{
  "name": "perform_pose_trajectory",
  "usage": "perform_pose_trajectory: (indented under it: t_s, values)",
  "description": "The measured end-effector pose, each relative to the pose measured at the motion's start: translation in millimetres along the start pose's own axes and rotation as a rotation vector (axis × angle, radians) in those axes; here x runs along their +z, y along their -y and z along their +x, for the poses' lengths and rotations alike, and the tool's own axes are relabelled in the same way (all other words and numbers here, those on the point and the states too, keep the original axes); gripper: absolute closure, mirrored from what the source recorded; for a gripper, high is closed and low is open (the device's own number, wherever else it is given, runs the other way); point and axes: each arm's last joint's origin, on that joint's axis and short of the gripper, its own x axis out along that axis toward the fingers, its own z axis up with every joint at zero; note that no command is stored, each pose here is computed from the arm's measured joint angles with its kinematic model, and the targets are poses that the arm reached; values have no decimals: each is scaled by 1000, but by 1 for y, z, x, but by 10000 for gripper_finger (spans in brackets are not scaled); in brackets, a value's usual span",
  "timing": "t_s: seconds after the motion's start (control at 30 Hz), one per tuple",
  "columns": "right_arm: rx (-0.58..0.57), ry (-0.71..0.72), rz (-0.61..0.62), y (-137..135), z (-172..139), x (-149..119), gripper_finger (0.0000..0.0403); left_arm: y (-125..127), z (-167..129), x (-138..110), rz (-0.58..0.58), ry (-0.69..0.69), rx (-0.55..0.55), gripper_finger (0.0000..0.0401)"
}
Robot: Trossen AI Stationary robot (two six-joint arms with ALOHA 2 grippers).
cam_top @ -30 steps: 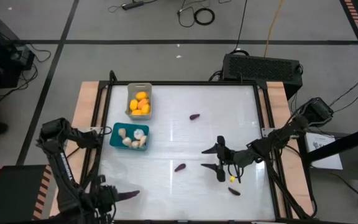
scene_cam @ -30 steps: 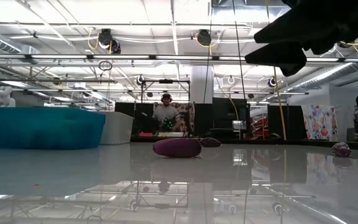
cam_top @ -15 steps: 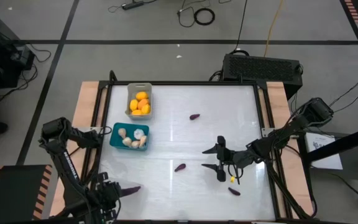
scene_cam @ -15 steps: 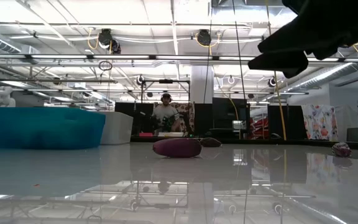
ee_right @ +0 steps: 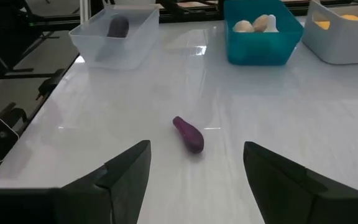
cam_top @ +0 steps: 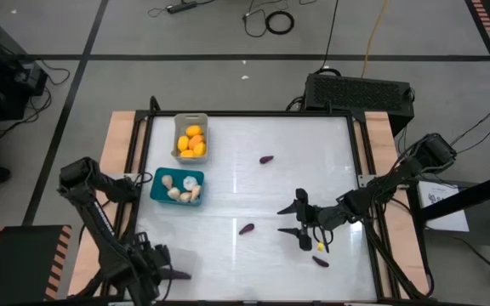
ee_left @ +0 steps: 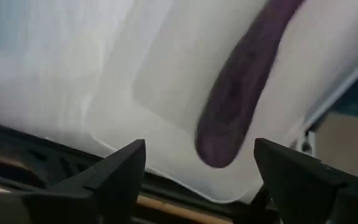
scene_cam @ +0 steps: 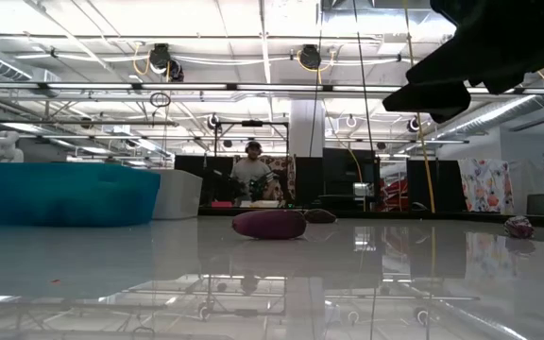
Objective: Sort produce into baskets
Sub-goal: Put the purple eggplant into the transparent bin
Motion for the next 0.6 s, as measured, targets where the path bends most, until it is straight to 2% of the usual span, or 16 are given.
perform_pose_trajectory:
  t_s: [0.07,0.17,0.23,0.33,0.43,0.6]
  values:
    - [5,-11,-2,0,-1,0,154,-4,-12,6,19,45,-30,93]
    - [1,-57,26,2,-6,1,154,-15,-32,18,14,195,-64,93]
    - [-16,-101,55,4,-12,3,154,-23,-47,28,20,340,-75,93]
    - [-38,-143,109,6,-20,9,154,-32,-58,48,84,577,-14,93]
    - [-49,-161,189,7,-28,11,154,-35,-62,78,199,705,61,93]
    - [-47,-239,268,-1,-40,2,154,-37,-56,150,244,833,79,93]
